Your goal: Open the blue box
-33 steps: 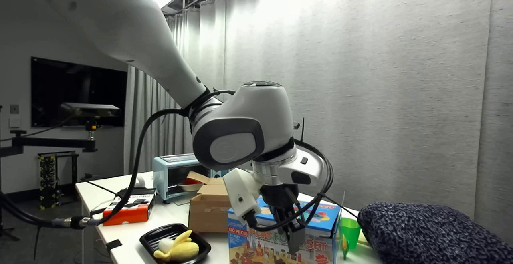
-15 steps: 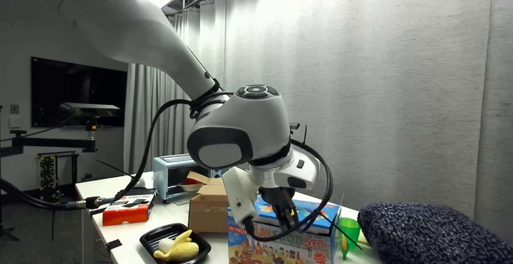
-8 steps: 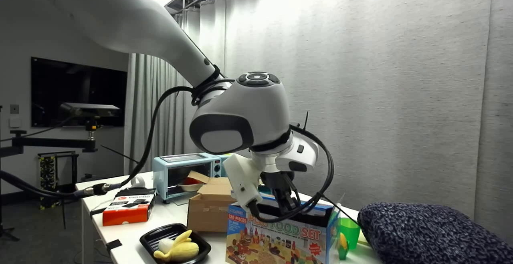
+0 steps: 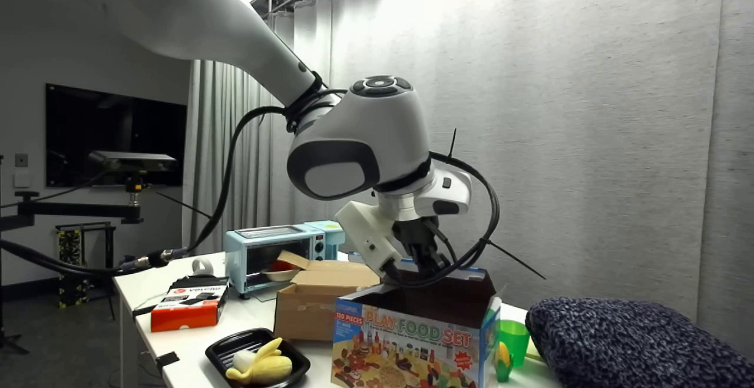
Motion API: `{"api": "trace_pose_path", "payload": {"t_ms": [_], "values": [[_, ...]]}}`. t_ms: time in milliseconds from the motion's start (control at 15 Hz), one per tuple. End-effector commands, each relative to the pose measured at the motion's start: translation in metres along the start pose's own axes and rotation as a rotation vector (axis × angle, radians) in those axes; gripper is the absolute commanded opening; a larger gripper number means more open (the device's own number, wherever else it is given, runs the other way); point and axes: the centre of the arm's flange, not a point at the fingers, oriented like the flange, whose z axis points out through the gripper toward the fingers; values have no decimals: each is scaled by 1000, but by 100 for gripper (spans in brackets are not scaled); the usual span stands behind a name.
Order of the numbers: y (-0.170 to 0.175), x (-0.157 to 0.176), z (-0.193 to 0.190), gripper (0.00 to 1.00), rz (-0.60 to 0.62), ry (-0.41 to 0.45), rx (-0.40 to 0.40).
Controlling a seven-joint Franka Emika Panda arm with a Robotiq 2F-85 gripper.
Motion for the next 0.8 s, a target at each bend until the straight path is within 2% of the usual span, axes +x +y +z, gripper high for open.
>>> {"api": "trace_pose_path", "payload": {"t_ms": [0, 467, 733], "values": [[-15, 21, 8, 0, -49, 68, 22], [-65, 62, 10, 0, -151, 212, 30], [-93, 78, 21, 0, -191, 240, 47]]}}
